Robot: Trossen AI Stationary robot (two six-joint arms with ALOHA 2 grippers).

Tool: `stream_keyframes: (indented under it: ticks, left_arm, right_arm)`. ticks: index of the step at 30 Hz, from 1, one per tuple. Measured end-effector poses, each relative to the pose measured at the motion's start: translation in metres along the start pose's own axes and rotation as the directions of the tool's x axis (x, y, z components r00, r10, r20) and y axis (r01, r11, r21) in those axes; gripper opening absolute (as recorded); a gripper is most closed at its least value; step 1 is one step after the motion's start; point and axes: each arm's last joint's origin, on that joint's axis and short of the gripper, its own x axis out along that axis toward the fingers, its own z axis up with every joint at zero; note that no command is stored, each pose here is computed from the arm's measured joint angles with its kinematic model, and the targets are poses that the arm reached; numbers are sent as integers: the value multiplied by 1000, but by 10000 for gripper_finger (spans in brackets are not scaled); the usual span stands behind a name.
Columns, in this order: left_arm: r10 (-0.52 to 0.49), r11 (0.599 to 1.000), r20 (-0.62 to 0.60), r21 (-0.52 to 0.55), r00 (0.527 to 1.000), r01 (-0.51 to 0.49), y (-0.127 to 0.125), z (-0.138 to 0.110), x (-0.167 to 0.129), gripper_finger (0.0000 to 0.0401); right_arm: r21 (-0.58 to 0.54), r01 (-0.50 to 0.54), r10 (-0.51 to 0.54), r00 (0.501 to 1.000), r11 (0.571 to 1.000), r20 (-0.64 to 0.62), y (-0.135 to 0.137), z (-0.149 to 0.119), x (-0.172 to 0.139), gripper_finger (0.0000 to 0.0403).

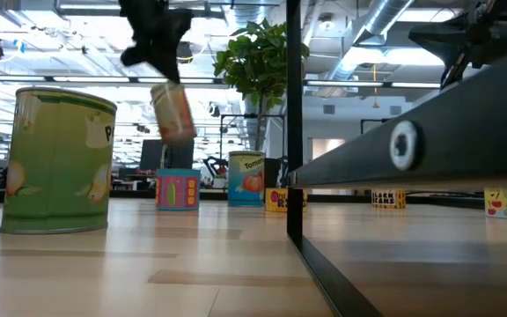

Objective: Pick and place cans onto a shelf
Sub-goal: Put the canned green beans on the shelf

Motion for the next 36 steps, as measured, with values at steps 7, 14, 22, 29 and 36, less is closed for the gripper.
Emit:
stream_keyframes:
  ticks: [7, 14, 22, 29, 36]
  left_arm:
    - [-180, 982, 141, 88, 974, 168, -58, 1, -41, 0]
    - [-391, 919, 286, 177, 875, 353, -122, 5, -33, 0]
    - [-468, 869, 243, 302, 850, 392, -205, 16, 12, 0]
    - [-519, 815, 164, 390, 839, 428, -266, 23, 20, 0]
    - [-494, 769, 11, 471, 869, 431, -311, 6, 38, 0]
  right_arm:
    - [-1, 1, -1, 1000, 1000, -1, 0, 0, 0, 46]
    - [-1, -3, 3, 1000, 1000, 6, 0, 1, 0, 46]
    - [-2, -17, 17, 999, 1000, 34, 2, 4, -1, 46]
    - [-2, -24, 24, 999, 1000, 33, 2, 4, -1, 46]
    - [-24, -18, 19, 1000, 1000, 19, 1, 3, -1, 46]
